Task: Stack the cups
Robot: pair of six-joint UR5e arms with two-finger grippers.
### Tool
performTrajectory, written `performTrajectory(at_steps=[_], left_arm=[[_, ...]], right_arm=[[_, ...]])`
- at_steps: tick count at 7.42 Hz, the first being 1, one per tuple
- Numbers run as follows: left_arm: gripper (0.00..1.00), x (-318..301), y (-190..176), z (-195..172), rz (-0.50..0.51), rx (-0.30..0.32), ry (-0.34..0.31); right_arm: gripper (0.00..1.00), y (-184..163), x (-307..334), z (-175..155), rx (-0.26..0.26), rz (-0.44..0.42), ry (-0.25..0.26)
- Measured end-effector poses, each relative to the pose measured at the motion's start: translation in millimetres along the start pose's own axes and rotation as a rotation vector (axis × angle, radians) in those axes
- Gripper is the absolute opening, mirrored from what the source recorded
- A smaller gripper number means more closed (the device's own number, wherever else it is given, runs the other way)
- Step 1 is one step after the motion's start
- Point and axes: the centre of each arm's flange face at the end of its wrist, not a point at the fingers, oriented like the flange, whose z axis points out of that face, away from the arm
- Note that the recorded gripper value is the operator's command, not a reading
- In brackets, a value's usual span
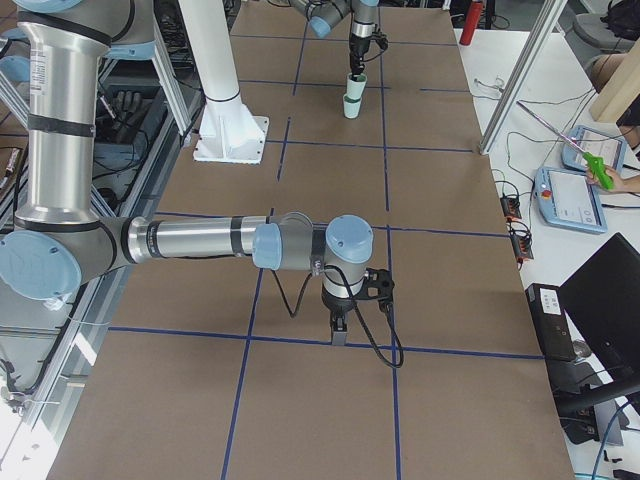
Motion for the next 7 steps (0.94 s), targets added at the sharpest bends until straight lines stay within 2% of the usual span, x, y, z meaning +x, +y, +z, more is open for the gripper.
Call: performTrajectory(at_steps=[1, 2, 5, 7], left_arm=[[0.0, 0.7, -0.6, 1.4, 0.0, -0.001, -0.001], [0.99, 1.1, -1.5, 3.0, 0.0, -0.001, -0.002], [1.0, 1.1, -0.5, 1.5, 0.027, 0.007, 0.018], [1.0, -1.0, -0.3, -13.0, 0.034, 0.026, 0.038]], right_arm=[[1.0, 0.0, 0.0, 0.0, 0.0, 0.0, 0.0], [1.0, 0.0, 0.0, 0.0, 0.0, 0.0, 0.0], [1.0, 0.0, 0.0, 0.0, 0.0, 0.0, 0.0], [1.0, 0.0, 0.0, 0.0, 0.0, 0.0, 0.0]])
